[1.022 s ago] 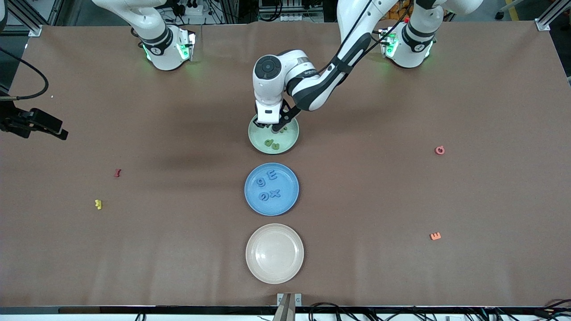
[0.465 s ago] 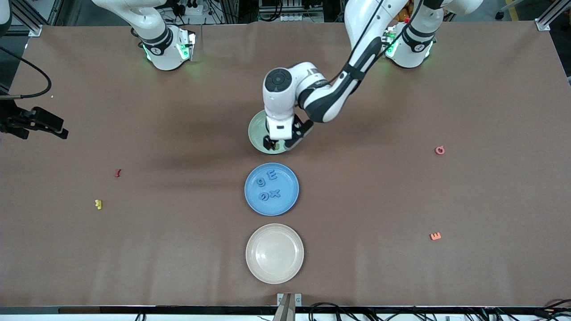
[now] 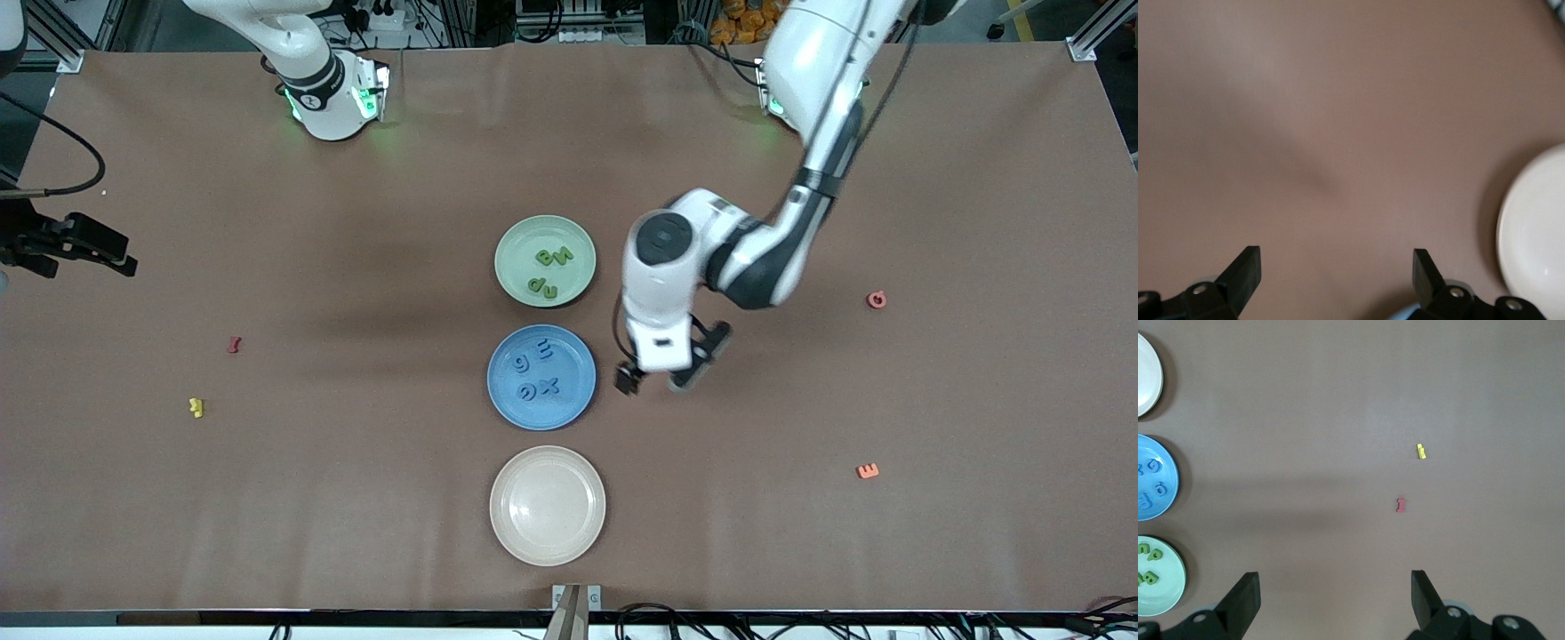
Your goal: Sort letters by color into matching plates
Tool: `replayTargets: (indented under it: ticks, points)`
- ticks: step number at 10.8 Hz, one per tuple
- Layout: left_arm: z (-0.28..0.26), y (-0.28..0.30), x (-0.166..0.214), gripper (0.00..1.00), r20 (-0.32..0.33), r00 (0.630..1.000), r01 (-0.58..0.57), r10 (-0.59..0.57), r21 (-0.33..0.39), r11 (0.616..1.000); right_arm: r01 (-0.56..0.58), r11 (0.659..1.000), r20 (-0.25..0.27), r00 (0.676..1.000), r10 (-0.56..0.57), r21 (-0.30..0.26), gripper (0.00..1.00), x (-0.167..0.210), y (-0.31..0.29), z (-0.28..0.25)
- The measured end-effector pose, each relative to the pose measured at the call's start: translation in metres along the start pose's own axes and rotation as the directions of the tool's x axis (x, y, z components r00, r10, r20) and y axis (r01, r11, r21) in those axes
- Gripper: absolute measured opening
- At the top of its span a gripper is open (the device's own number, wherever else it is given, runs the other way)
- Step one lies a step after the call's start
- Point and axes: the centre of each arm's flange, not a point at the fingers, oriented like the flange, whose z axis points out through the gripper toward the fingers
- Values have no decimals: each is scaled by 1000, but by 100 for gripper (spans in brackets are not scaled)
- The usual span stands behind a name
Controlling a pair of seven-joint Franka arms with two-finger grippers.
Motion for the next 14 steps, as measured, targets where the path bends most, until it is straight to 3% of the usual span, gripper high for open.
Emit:
replayTargets:
  ticks: [3, 5, 7, 10, 14]
  points:
    - [-10, -16, 117, 100, -32, 999, -25, 25, -16, 1000, 1, 1000, 0, 1000, -1, 0, 100, 0, 0, 0]
    - [-23, -27, 161, 100, -49, 998, -43, 42, -26, 999, 2, 1000, 0, 1000, -2, 0, 100, 0, 0, 0]
    - [-33, -35, 184, 100, -61, 997, -46, 45, -31, 998, 2, 1000, 0, 1000, -2, 0, 100, 0, 0, 0]
    - [-36, -53, 212, 100, -51, 996, -74, 76, 32, 997, 2, 1000, 1, 1000, -2, 0, 100, 0, -1, 0]
    - [-31, -77, 236, 100, 9, 988, -152, 152, 103, 983, 2, 1000, 7, 1000, -2, 0, 100, 2, -1, 4]
